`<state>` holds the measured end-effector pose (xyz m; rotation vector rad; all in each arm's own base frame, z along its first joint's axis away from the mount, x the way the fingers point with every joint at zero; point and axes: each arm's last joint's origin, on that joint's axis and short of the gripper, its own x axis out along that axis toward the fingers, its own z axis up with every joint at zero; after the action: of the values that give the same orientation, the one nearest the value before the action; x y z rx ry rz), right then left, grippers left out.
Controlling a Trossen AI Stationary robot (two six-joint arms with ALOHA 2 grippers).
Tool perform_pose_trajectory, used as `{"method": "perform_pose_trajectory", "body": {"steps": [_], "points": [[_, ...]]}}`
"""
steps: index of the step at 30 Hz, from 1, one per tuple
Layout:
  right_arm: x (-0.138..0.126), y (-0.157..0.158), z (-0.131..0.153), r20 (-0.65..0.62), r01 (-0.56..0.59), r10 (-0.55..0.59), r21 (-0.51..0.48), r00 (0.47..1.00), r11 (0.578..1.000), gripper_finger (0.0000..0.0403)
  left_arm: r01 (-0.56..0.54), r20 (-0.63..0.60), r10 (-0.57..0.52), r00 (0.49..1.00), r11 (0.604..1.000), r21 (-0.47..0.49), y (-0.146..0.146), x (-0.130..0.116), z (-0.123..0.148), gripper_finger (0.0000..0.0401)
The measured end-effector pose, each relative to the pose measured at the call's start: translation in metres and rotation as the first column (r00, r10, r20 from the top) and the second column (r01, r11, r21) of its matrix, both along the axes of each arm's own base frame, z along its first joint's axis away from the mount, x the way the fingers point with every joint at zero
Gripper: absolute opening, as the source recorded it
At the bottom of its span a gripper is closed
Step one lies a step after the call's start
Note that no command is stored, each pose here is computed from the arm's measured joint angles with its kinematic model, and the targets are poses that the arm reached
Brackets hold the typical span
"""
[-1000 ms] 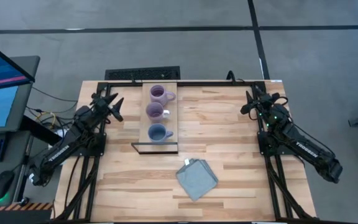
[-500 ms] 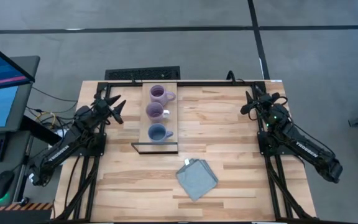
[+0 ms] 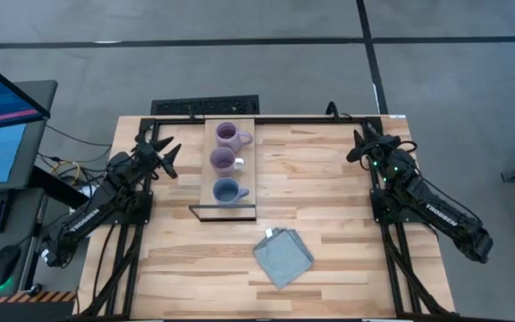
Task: Stack small to large cups/mugs on shelf
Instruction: Return to home position
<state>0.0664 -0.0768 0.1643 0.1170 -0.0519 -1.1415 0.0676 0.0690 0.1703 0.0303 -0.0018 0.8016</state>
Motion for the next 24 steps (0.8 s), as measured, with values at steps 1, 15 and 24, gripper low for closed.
{"method": "perform_pose_trajectory", "body": {"steps": [1, 15, 24], "points": [[0.0000, 0.0000, 0.0000, 0.009, 0.000, 0.000, 0.004, 1.000, 1.000, 0.0235, 0.000, -0.008, 0.000, 1.000, 1.000, 0.007, 0.0000, 0.0000, 0.0000, 0.0177], [0.0000, 0.0000, 0.0000, 0.011, 0.000, 0.000, 0.005, 1.000, 1.000, 0.0235, -0.002, 0.019, 0.002, 1.000, 1.000, -0.020, 0.0001, -0.0001, -0.0001, 0.0177], [0.0000, 0.0000, 0.0000, 0.011, 0.000, 0.000, 0.005, 1.000, 1.000, 0.0235, -0.003, 0.021, 0.003, 1.000, 1.000, -0.022, 0.0001, -0.0001, -0.0001, 0.0177]]}}
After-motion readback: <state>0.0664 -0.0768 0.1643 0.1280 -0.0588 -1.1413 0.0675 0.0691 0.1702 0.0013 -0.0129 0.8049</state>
